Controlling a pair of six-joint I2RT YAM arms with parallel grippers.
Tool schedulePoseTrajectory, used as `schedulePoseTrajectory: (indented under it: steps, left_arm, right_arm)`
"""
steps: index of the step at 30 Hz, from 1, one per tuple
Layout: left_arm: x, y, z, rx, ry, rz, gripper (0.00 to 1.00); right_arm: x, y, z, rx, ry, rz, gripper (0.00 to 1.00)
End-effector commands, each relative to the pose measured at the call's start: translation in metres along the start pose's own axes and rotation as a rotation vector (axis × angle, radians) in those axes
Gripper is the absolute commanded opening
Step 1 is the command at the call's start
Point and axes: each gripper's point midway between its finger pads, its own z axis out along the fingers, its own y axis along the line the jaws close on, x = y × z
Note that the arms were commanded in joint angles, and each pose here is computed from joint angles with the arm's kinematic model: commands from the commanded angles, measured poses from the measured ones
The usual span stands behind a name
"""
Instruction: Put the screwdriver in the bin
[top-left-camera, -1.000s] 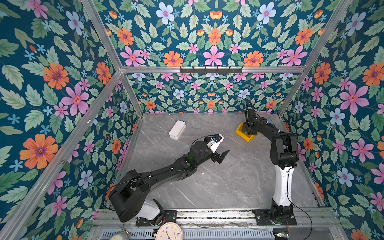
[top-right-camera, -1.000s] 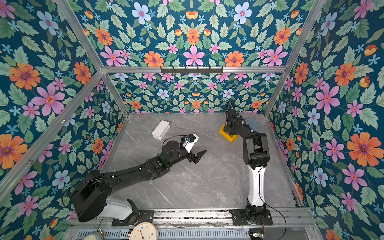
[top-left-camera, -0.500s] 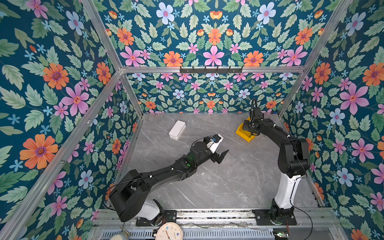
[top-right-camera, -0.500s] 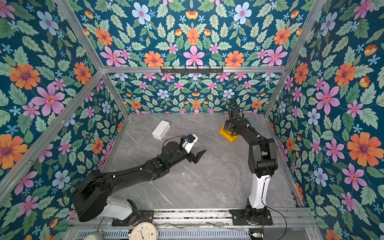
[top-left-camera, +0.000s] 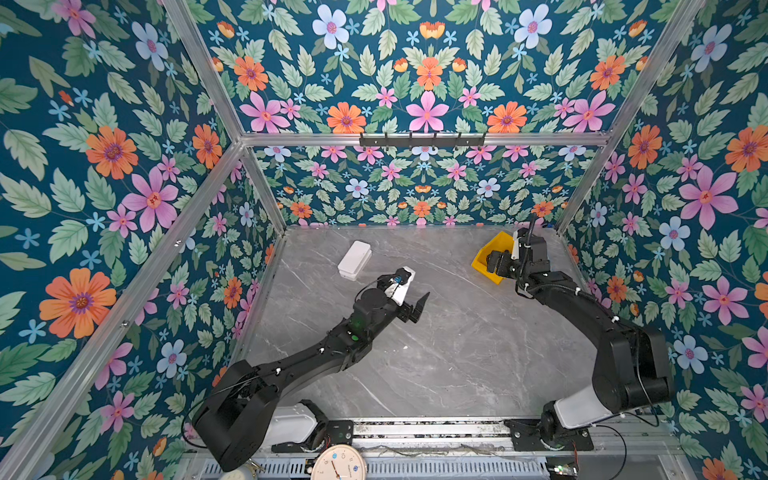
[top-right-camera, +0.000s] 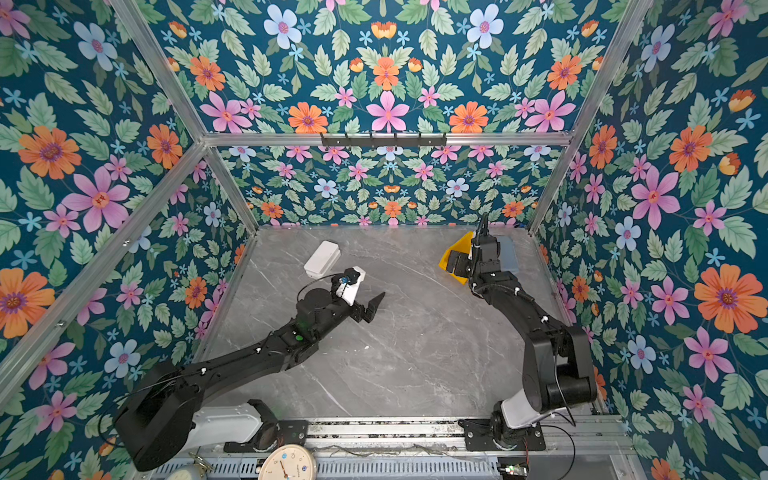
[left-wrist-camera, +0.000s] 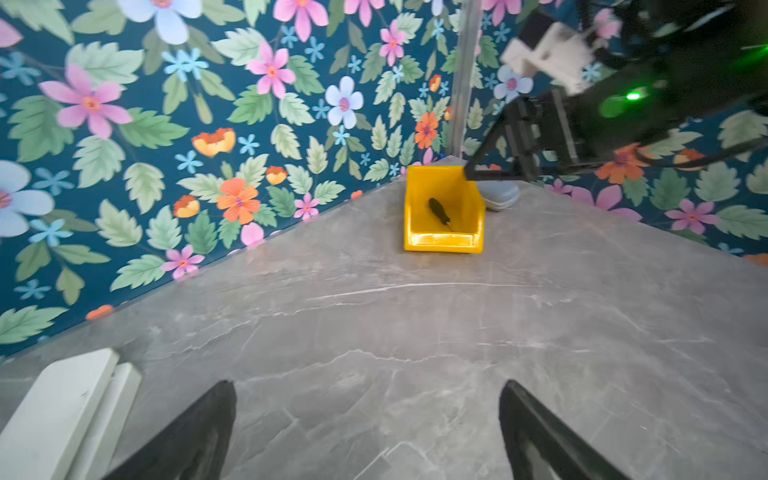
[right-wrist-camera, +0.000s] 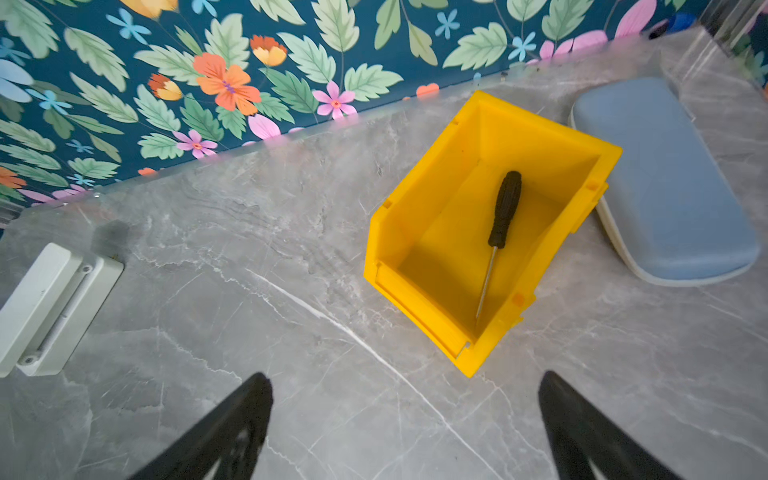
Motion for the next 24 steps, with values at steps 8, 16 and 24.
schedulePoseTrajectory:
  steps: [8,16,24]
  left_arm:
    - [0.011,0.102,-0.049,-0.302,-0.041,-0.043,1.00]
    - [0.049,0.159,-0.091,-0.559,0.012,-0.019,0.99]
    - [0.074,0.205,-0.116,-0.713,-0.024,-0.040,0.99]
  right_arm:
    - [-0.004,-0.017,-0.046,0.012,-0.230,-0.099,0.99]
    - [0.036,-0.061,-0.061,0.115,-0.251,-0.119,0.99]
    - [0.059,-0.096,-0.055,0.203,-0.319,-0.128,0.99]
